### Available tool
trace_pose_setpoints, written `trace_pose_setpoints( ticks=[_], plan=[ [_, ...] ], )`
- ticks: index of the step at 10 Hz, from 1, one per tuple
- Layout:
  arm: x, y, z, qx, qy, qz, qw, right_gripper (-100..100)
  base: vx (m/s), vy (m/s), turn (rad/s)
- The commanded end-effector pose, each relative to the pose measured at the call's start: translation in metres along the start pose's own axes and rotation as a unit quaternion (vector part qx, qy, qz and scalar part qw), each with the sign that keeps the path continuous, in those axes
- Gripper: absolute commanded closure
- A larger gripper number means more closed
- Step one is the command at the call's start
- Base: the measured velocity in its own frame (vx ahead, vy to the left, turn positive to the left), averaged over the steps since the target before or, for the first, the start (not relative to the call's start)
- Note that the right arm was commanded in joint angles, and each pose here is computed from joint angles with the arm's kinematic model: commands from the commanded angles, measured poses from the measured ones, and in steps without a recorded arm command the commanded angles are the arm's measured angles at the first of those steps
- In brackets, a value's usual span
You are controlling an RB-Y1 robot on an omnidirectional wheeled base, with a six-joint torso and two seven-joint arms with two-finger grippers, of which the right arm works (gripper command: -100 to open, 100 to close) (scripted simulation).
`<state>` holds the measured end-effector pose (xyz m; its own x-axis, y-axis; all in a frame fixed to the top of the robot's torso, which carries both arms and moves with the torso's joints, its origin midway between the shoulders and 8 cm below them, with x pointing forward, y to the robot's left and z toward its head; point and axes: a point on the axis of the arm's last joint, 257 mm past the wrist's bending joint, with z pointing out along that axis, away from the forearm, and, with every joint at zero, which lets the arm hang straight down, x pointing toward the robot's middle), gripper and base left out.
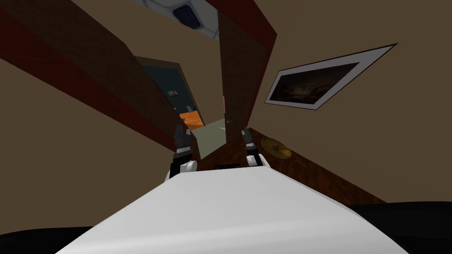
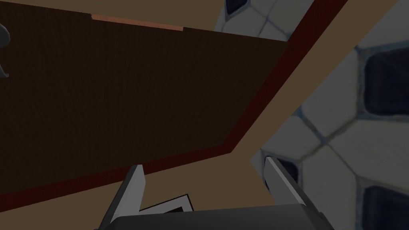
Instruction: Push the door open
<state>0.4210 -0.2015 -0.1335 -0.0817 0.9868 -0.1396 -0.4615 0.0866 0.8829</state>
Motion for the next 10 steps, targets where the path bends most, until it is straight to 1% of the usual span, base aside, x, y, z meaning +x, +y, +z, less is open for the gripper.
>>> trace_pose_setpoints(
  ticks=[1,5,10],
  plan=[
    [0.005,-0.012,-0.0020,0.009,0.007,0.006,0.9999,-100,0.095,-0.032,0.036],
    [0.018,-0.041,-0.0087,0.032,0.022,0.020,0.9990,-100,0.096,-0.042,0.047],
    [0.035,-0.076,-0.0195,0.062,0.042,0.036,0.9965,-100,0.095,-0.050,0.046]
  ],
)
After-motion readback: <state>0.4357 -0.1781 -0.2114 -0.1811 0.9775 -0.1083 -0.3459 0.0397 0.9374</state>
